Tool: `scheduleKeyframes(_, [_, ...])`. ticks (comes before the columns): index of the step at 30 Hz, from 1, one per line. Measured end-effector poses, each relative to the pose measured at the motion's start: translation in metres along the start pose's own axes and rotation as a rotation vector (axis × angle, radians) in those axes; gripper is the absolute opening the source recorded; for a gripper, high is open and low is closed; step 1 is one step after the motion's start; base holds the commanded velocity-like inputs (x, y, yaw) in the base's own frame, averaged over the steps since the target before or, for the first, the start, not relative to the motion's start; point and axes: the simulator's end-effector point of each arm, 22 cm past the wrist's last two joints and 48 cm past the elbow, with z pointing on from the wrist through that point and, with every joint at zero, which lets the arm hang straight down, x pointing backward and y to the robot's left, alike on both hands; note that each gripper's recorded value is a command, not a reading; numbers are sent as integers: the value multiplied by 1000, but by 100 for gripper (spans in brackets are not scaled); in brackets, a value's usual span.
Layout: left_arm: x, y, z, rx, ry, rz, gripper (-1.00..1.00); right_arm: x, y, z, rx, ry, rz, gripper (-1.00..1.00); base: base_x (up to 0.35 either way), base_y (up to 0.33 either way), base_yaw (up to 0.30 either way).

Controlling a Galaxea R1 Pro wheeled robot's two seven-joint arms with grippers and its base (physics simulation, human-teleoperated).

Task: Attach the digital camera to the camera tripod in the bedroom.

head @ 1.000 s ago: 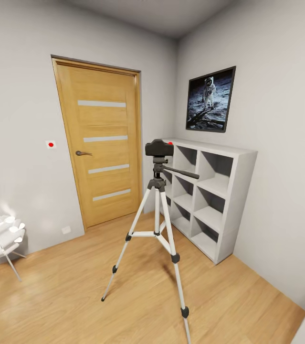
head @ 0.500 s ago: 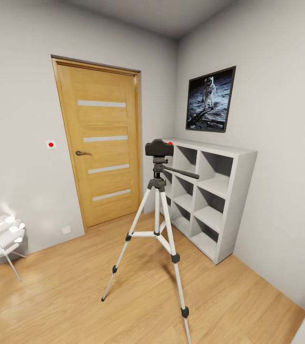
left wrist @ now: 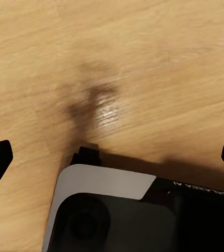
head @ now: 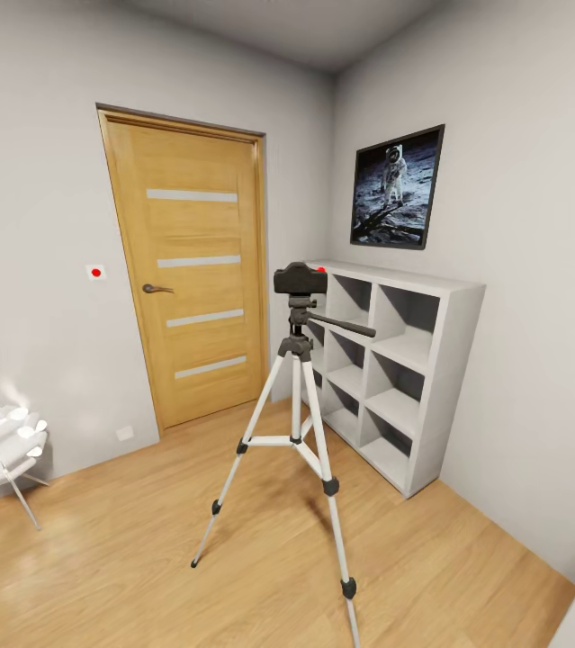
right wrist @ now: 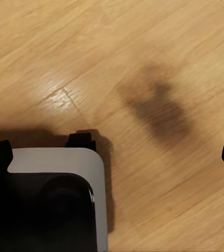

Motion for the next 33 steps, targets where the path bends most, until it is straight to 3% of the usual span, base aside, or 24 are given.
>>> scheduleKeyframes(33, [-2, 0, 0, 0, -5, 1, 100, -1, 1, 0, -1, -4, -5, 100, 0, 0, 0])
